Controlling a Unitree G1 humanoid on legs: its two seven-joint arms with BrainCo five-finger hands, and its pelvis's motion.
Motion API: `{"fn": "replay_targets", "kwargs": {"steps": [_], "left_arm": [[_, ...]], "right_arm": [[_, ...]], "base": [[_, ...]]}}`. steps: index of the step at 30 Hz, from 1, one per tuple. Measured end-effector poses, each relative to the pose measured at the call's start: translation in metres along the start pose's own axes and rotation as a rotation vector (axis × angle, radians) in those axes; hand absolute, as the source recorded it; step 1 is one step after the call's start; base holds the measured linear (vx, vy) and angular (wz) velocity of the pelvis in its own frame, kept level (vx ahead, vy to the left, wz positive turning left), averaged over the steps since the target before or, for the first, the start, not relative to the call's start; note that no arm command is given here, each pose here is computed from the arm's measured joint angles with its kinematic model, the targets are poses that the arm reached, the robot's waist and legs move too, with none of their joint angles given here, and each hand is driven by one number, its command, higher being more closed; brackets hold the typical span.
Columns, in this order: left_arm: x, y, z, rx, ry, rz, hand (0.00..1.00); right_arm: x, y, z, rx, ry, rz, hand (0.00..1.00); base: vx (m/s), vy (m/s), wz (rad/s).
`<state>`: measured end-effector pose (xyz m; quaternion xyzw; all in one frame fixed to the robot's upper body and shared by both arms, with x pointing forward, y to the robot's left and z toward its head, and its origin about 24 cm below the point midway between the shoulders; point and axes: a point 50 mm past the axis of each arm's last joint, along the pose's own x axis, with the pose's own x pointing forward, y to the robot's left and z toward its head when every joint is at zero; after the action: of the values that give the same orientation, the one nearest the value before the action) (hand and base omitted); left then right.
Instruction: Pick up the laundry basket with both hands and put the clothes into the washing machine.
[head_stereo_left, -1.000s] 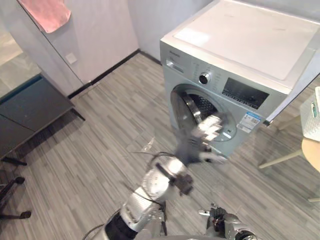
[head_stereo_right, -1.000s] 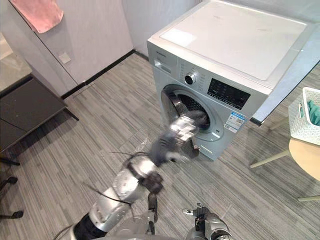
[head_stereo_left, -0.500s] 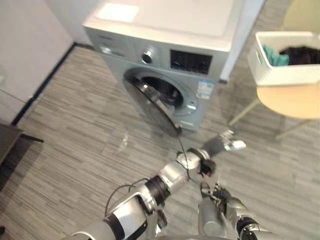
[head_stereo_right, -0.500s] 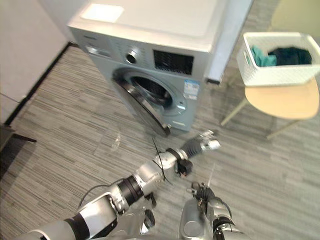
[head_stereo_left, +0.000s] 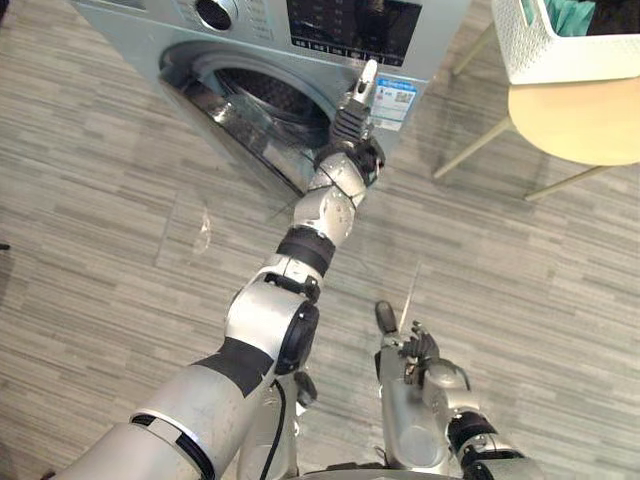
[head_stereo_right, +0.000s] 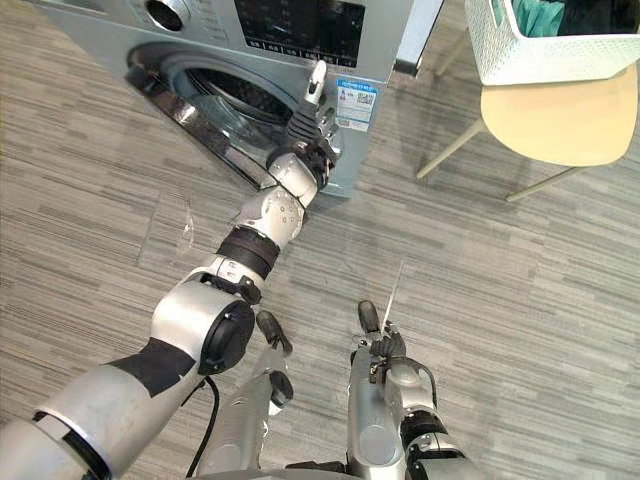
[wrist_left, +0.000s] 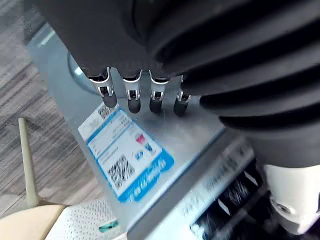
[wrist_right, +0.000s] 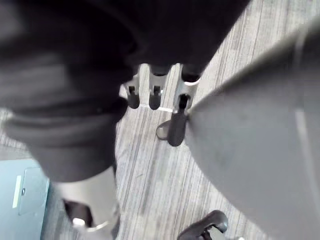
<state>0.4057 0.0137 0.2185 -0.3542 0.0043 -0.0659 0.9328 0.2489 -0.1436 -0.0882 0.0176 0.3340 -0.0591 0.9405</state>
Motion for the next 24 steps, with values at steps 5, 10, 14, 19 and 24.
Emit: {"fn": "replay_targets", "kwargs": {"steps": [5, 10, 14, 19, 24], "left_arm": [[0.003, 0.024, -0.004, -0.103, 0.035, 0.153, 0.00], [0.002, 0.041, -0.012, -0.118, 0.079, 0.261, 0.00], [-0.001, 0.059, -0.016, -0.053, 0.082, 0.369, 0.00], [-0.010, 0.093, -0.030, 0.042, 0.125, 0.542, 0.00], [-0.023, 0.143, -0.037, -0.112, 0.164, 0.711, 0.00]], "right_arm": [[-0.002, 0.032, 0.012, -0.004, -0.049, 0.074, 0.00], [-0.003, 0.052, 0.019, 0.009, -0.071, 0.120, 0.00], [-0.004, 0.058, 0.024, -0.014, -0.101, 0.119, 0.00], [-0.005, 0.061, 0.024, -0.040, -0.116, 0.110, 0.00], [-0.004, 0.059, 0.015, -0.062, -0.076, 0.092, 0.00]], "base": [[0.09, -0.007, -0.02], [0.05, 0.005, 0.00], [0.01, -0.005, -0.08], [0.03, -0.022, -0.05], [0.08, -0.015, 0.07]]}}
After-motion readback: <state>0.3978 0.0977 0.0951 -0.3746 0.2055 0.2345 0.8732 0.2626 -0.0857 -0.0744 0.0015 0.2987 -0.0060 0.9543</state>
